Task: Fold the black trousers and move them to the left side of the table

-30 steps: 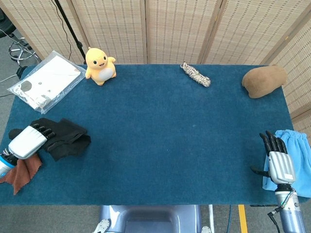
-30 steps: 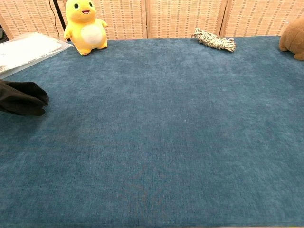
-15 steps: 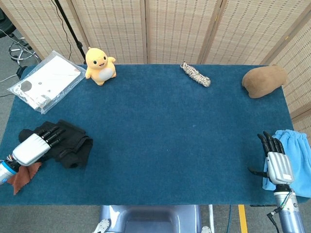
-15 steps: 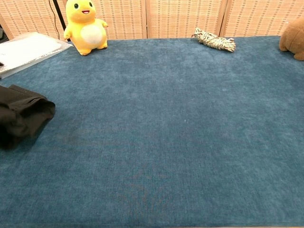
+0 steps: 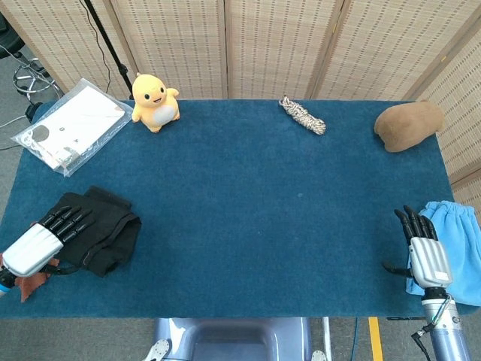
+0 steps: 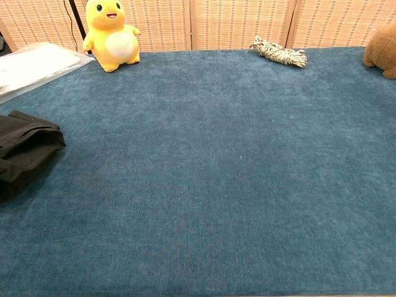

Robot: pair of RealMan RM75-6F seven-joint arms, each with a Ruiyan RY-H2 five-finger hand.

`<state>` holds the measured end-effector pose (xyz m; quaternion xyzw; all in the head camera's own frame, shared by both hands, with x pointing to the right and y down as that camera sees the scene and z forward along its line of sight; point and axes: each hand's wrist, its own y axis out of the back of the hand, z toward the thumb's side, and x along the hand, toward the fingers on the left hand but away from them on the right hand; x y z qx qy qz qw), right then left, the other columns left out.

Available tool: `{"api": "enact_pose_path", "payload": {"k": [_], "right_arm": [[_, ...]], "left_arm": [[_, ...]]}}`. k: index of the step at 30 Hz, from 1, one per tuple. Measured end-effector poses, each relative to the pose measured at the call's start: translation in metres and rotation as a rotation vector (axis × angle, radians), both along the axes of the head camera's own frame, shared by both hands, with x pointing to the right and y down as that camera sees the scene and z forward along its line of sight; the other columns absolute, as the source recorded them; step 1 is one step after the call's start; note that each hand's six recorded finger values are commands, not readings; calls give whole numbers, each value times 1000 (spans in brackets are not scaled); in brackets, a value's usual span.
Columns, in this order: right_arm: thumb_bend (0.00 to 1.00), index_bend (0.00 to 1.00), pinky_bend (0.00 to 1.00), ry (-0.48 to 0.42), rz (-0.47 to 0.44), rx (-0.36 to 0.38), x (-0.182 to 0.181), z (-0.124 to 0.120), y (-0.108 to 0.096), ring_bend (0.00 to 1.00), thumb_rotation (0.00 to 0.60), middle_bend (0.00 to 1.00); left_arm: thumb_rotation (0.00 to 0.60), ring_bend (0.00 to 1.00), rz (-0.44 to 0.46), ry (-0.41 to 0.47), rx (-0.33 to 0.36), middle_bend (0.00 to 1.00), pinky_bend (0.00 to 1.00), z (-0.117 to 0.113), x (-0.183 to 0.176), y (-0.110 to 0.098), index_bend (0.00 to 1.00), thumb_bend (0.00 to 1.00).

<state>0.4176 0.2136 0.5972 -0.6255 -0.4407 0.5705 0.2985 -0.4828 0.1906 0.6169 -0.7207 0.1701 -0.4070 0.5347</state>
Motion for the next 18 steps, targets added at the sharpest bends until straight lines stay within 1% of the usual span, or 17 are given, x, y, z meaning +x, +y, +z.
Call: {"api": "enact_pose_path", "payload": {"k": [2, 5, 10, 12, 15, 18], "right_arm": [[0, 0, 0, 12, -15, 13, -1, -4, -1, 0, 600, 0], [0, 0, 0, 42, -39, 42, 0, -10, -4, 0, 600, 0], [0, 0, 0, 113, -70, 95, 3, -20, -7, 0, 600, 0], [0, 0, 0, 134, -73, 111, 4, -23, -8, 0, 600, 0], [0, 0, 0, 148, -67, 129, 6, -26, -9, 0, 600, 0], [0, 0, 0, 159, -64, 144, 7, -28, -10, 0, 600, 0]], "left_arm": [[288, 0, -37, 25, 8, 0, 0, -3, 1, 2, 0, 0], [295, 0, -104, 71, 23, 0, 0, -10, 5, 4, 0, 0], [368, 0, -239, 133, 41, 0, 0, -22, 15, 9, 0, 0], [414, 0, -307, 151, 38, 0, 0, -27, 20, 11, 0, 0], [492, 0, -406, 158, 29, 0, 0, -34, 25, 11, 0, 0], [522, 0, -503, 144, 25, 0, 0, -41, 26, 10, 0, 0]]}}
